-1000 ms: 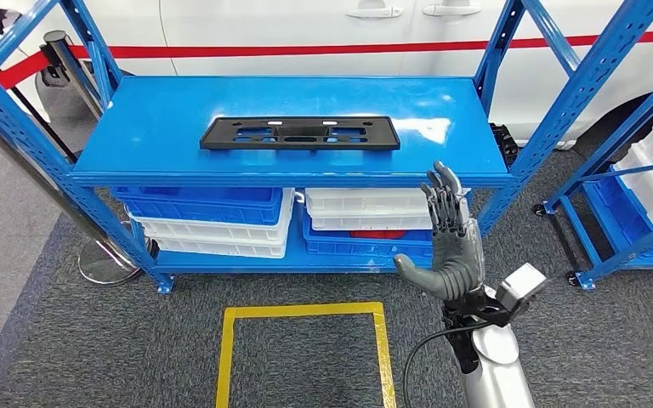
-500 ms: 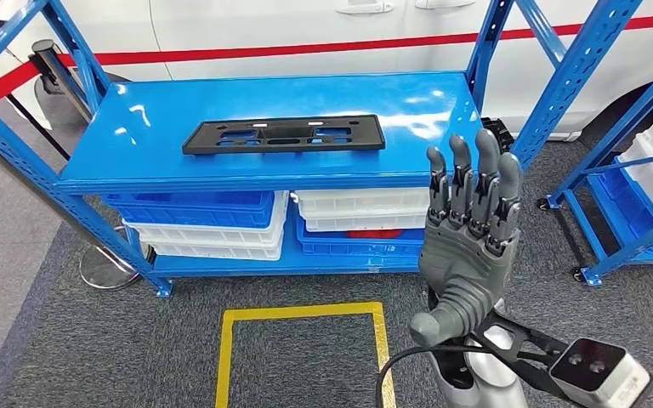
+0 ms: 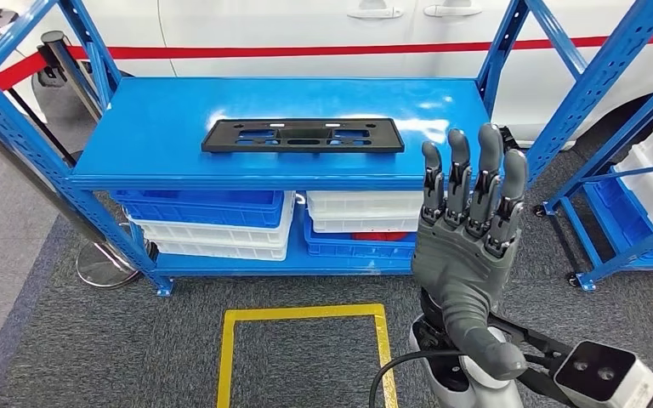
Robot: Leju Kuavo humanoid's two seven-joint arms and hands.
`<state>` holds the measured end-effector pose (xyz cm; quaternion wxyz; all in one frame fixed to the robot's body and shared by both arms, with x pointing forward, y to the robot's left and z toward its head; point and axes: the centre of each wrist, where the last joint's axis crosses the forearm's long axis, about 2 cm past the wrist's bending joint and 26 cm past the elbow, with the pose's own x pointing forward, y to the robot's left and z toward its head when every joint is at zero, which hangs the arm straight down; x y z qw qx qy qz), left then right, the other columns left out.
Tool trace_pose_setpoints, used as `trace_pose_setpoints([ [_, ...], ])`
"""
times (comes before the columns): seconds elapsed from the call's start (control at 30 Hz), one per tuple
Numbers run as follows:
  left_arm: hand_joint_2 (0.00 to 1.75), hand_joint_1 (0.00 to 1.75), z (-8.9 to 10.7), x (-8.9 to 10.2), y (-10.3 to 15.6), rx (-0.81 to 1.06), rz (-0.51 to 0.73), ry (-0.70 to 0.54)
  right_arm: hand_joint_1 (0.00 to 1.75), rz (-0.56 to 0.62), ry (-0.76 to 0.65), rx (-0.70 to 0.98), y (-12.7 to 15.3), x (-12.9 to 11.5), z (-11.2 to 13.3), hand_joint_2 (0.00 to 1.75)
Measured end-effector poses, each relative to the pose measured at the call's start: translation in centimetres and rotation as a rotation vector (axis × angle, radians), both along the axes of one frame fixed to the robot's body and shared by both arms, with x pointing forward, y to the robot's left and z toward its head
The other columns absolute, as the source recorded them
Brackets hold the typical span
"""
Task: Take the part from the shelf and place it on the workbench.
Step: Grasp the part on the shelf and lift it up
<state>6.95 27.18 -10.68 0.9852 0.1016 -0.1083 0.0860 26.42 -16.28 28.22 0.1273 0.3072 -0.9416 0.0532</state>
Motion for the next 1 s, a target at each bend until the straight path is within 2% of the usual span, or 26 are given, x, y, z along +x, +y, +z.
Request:
trace_pose_setpoints([
  [0.33,0.00,0.00,0.0,0.0,-0.4,-0.006,0.003,0.001,0.00,0.008,0.022,0.012,0.4,0.3,0.3,0.00],
  [0.83,0.00,0.00,0.0,-0.4,-0.3,-0.008,0.000,0.014,0.00,0.046,0.118,0.017,0.7,0.8,-0.5,0.00],
  [0.97,0.00,0.00,0.0,-0.3,-0.4,-0.008,0.000,0.013,0.00,0.043,0.153,0.021,0.7,0.9,-0.9,1.75],
  [1.0,0.00,0.00,0.0,-0.3,-0.4,-0.008,0.000,0.014,0.00,0.042,0.162,0.021,0.7,0.9,-1.0,1.75],
])
